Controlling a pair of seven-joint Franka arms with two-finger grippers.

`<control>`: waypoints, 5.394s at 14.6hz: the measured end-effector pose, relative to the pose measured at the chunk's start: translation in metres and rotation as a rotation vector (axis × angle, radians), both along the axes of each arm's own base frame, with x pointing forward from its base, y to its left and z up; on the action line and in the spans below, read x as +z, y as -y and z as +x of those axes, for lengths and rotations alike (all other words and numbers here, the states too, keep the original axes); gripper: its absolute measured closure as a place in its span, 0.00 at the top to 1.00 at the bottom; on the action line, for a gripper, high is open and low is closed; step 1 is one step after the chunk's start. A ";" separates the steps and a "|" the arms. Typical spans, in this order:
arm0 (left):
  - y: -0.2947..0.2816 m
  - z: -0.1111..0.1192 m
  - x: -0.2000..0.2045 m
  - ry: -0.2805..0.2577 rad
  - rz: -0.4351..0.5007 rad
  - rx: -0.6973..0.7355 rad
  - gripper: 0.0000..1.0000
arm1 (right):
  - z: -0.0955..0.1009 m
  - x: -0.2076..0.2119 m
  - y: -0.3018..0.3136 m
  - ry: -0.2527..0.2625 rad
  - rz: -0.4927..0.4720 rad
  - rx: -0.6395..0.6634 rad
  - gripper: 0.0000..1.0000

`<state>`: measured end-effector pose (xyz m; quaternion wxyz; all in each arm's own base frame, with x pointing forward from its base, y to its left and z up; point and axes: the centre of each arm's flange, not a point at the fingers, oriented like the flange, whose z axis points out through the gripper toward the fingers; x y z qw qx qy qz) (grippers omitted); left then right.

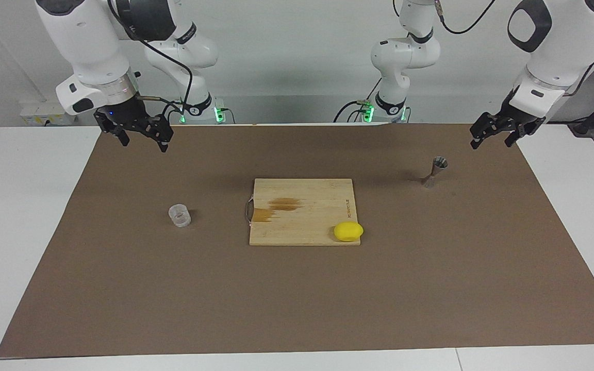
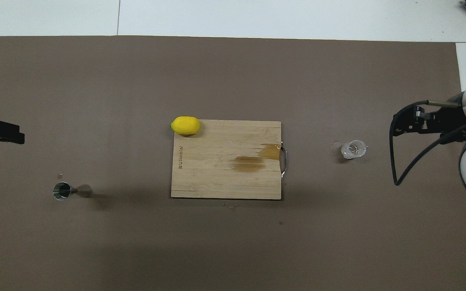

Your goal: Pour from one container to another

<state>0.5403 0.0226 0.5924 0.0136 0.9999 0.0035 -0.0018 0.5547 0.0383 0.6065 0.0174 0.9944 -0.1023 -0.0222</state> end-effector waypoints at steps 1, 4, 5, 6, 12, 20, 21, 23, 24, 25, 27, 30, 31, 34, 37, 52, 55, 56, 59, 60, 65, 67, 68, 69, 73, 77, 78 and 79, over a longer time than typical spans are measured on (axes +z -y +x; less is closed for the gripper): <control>0.000 0.000 0.000 0.000 0.000 0.000 1.00 | 0.000 0.000 0.000 0.000 0.000 0.000 1.00; 0.000 0.000 0.000 0.001 0.000 0.000 1.00 | 0.000 0.000 0.000 0.000 0.000 0.000 1.00; 0.000 0.000 0.000 0.002 0.000 0.000 1.00 | 0.000 0.000 0.000 0.000 0.000 0.000 1.00; 0.000 0.000 0.000 0.002 0.000 0.000 1.00 | 0.000 0.000 0.000 0.000 0.000 0.000 1.00; 0.000 0.000 0.000 0.002 0.000 0.000 1.00 | 0.000 0.000 0.000 0.000 0.000 0.000 1.00; -0.002 0.001 0.001 0.011 0.000 0.026 1.00 | 0.000 0.000 0.000 0.000 0.000 0.000 1.00; -0.003 0.002 0.000 0.020 0.000 0.060 1.00 | 0.000 0.000 0.000 0.000 0.000 0.000 1.00; -0.003 0.005 -0.003 0.036 -0.014 0.190 1.00 | 0.000 0.000 0.000 0.000 0.000 0.000 1.00; -0.001 0.006 -0.005 0.041 -0.035 0.267 1.00 | 0.000 0.000 0.000 0.000 0.000 0.000 1.00; 0.001 0.007 -0.007 0.038 -0.060 0.330 1.00 | 0.000 0.000 0.000 0.000 0.000 0.000 1.00; 0.005 0.007 -0.009 0.033 -0.092 0.389 1.00 | 0.000 0.000 0.000 0.000 0.000 0.000 1.00; 0.006 0.006 -0.005 0.039 -0.100 0.404 1.00 | 0.000 0.000 0.000 0.000 0.000 0.000 1.00; 0.008 0.005 -0.004 0.040 -0.102 0.402 1.00 | 0.000 0.000 0.000 0.000 0.000 0.000 1.00; 0.020 0.005 -0.003 0.040 -0.104 0.382 1.00 | 0.000 0.000 0.000 0.000 0.000 0.000 1.00; 0.026 0.005 -0.003 0.039 -0.104 0.372 1.00 | 0.000 0.000 0.000 0.000 0.000 0.000 1.00; -0.041 -0.013 -0.026 0.011 -0.358 -0.032 1.00 | 0.000 0.000 0.000 0.000 0.000 0.000 1.00; -0.101 -0.026 -0.050 0.050 -0.495 -0.167 1.00 | 0.000 0.000 0.000 0.000 0.000 0.000 1.00; -0.120 -0.028 -0.062 0.063 -0.538 -0.206 1.00 | 0.000 0.000 0.000 0.000 0.000 0.000 1.00; -0.174 -0.034 -0.106 0.136 -0.651 -0.358 1.00 | 0.000 0.000 0.000 0.000 0.000 0.000 1.00; -0.191 -0.037 -0.125 0.168 -0.693 -0.420 1.00 | 0.000 0.000 0.000 0.000 0.000 0.000 1.00; -0.265 -0.066 -0.232 0.333 -0.895 -0.629 1.00 | 0.000 0.000 0.000 0.000 0.000 0.000 1.00; -0.279 -0.079 -0.261 0.428 -0.949 -0.746 1.00 | 0.000 0.000 0.000 0.000 0.000 0.000 1.00; -0.278 -0.083 -0.271 0.484 -0.993 -0.805 1.00 | 0.000 0.000 0.000 0.000 0.000 0.000 1.00; -0.274 -0.084 -0.283 0.546 -1.028 -0.868 1.00 | 0.000 0.000 0.000 0.000 0.000 0.000 1.00; -0.239 -0.077 -0.314 0.716 -1.109 -1.034 1.00 | 0.000 0.000 0.000 0.000 0.000 0.000 1.00; -0.174 -0.057 -0.323 0.840 -1.178 -1.156 1.00 | 0.000 0.000 0.000 0.000 0.000 0.000 1.00; -0.161 -0.055 -0.327 0.861 -1.196 -1.164 1.00 | 0.000 0.000 0.000 0.000 0.000 0.000 1.00; -0.152 -0.056 -0.330 0.878 -1.206 -1.176 1.00 | 0.000 0.000 0.000 0.000 0.000 0.000 1.00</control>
